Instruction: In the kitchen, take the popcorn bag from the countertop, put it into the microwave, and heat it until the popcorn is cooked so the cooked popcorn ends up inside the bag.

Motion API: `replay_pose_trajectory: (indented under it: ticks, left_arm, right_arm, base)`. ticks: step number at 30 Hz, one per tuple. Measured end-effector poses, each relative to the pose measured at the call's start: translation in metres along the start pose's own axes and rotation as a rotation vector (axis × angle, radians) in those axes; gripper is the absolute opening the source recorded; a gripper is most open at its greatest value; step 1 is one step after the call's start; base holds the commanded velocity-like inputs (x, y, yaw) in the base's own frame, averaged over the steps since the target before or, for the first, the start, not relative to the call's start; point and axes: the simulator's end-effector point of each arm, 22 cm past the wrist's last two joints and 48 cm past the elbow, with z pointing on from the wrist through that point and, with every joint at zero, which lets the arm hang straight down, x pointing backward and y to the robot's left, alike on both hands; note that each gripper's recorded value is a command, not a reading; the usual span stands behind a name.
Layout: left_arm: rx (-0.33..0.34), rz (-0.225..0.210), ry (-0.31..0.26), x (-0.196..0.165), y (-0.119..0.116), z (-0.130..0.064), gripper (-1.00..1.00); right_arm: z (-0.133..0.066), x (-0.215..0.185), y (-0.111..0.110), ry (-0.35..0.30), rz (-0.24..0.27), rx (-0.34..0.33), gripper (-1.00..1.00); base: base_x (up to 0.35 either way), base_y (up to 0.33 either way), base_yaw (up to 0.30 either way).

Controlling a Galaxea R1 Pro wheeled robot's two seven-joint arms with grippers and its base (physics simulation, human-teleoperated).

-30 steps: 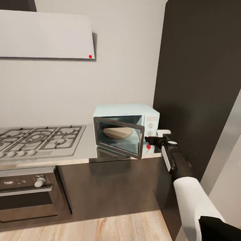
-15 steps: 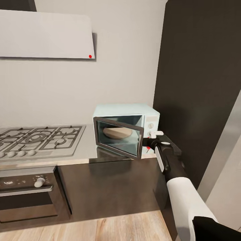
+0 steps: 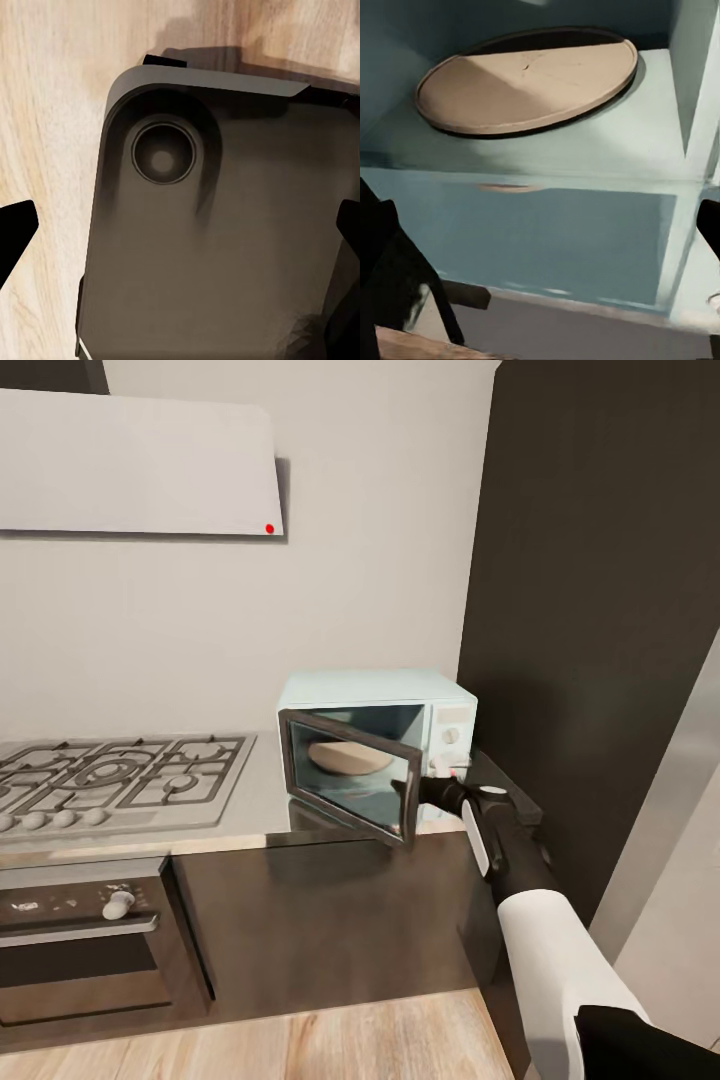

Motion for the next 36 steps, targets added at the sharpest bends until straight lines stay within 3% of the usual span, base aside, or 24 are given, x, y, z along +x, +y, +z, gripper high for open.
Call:
replay_pose_trajectory:
  ticks: [5,12,18,36]
  left_arm:
    - [0.000,0.000,0.000,0.000,0.000,0.000,1.00]
    - [0.000,0.000,0.000,0.000,0.000,0.000,1.00]
    - [-0.001,0.000,0.000,0.000,0.001,0.000,1.00]
    - [-0.001,-0.002,0.000,0.000,0.000,0.000,1.00]
  right_arm:
    - [-0.002,0.005,0.025,0.009,0.000,-0.119,1.00]
    - [-0.004,0.006,0.036,0.012,-0.002,-0.180,1.00]
    - [-0.005,0.015,0.038,0.056,0.021,-0.189,1.00]
    - [-0.004,0.016,0.038,0.059,0.022,-0.186,1.00]
  base:
    - [0.000,0.000,0.000]
    - [0.000,0.000,0.000]
    - [0.000,0.000,0.000]
    - [-0.208,0.174,0.000]
